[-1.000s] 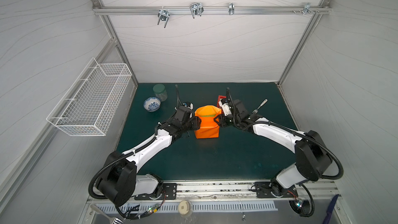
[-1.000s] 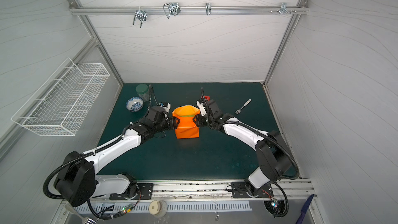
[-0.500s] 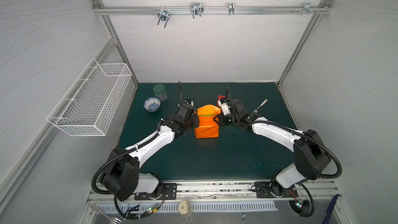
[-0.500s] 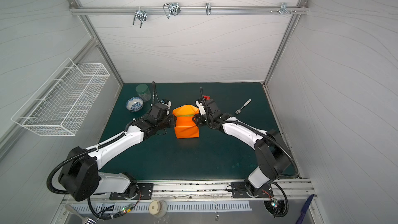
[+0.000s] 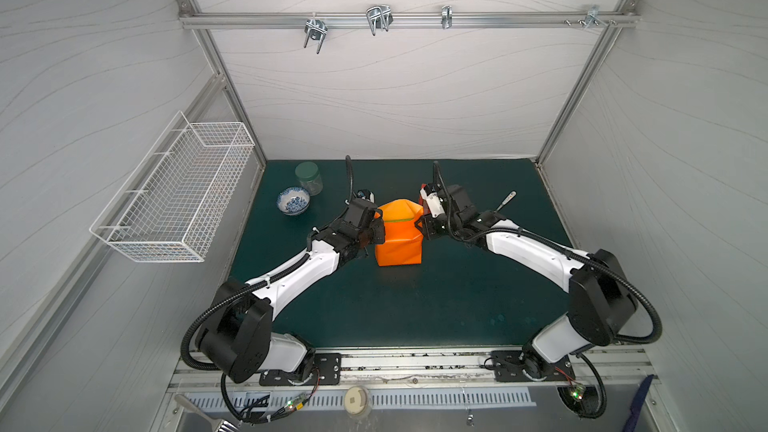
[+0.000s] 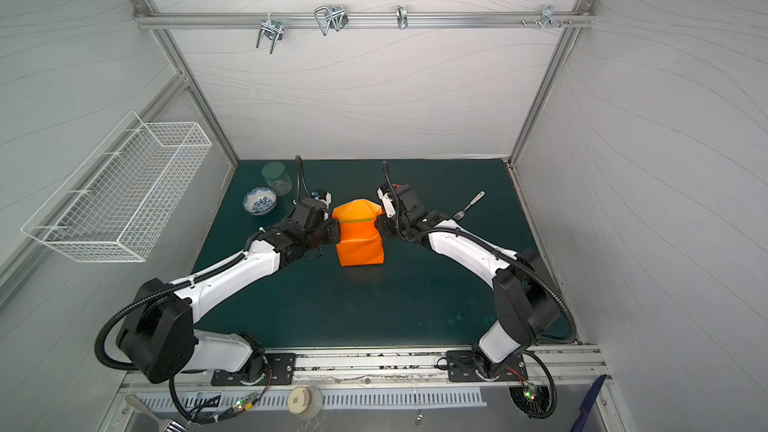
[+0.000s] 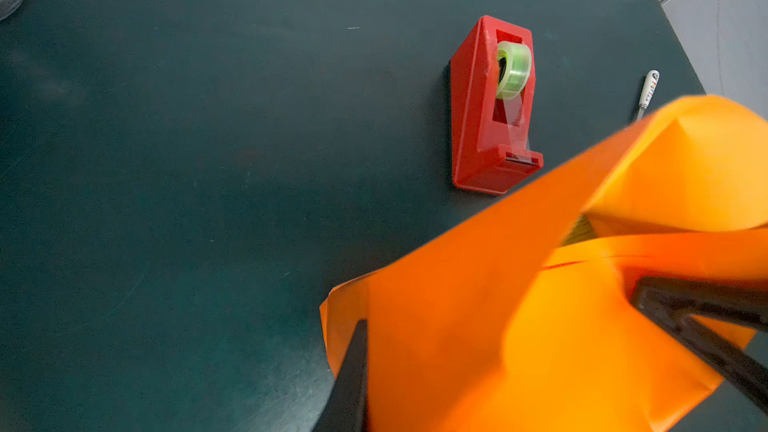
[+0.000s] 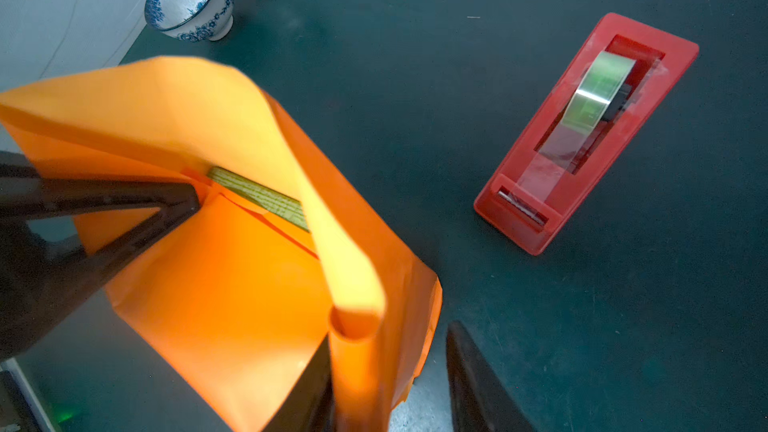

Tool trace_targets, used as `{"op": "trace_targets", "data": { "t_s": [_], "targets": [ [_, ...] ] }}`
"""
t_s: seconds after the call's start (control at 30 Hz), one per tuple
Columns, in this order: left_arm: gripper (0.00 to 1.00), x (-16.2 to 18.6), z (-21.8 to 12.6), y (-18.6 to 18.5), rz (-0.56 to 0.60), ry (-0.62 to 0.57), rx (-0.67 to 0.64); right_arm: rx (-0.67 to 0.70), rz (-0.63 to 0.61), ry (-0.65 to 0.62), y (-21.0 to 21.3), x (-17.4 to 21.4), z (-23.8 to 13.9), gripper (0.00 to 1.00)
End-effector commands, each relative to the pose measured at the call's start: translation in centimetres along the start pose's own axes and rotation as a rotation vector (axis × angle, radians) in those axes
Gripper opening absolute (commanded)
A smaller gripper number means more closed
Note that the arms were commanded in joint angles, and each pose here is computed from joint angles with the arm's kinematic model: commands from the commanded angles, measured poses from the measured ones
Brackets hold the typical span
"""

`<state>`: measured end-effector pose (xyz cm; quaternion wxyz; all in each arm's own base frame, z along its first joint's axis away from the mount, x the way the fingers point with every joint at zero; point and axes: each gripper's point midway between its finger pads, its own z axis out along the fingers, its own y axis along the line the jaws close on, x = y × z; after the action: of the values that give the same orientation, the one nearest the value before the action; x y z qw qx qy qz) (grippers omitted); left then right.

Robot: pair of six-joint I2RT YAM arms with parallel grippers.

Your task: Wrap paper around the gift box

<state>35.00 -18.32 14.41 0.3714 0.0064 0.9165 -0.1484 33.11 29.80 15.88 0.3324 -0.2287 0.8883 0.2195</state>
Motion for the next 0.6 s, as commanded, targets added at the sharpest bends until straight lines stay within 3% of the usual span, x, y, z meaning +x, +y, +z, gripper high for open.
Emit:
{"op": "trace_targets", "data": {
  "t_s": [0.0,0.13,0.33,0.57],
  "targets": [
    [0.12,1.4,0.6,0.5,0.024,0.058,-0.030,0.044,-0.038,0.053,-0.5,1.2,0.7,0.32],
    [0.19,0.3,0.0,0.3,0.019,0.030,-0.029,0.085,-0.063,0.074,-1.0,1.9,1.2,0.21],
    [0.23,-1.6,-0.9,0.7,0.039,-0.028,-0.077,0.098,-0.067,0.081,-1.0,2.6,1.3,0.18],
    [0.12,-1.4,0.1,0.9,0.069,-0.006,-0.097,0.095,-0.066,0.080,-0.9,2.6,1.3,0.18]
  ]
}}
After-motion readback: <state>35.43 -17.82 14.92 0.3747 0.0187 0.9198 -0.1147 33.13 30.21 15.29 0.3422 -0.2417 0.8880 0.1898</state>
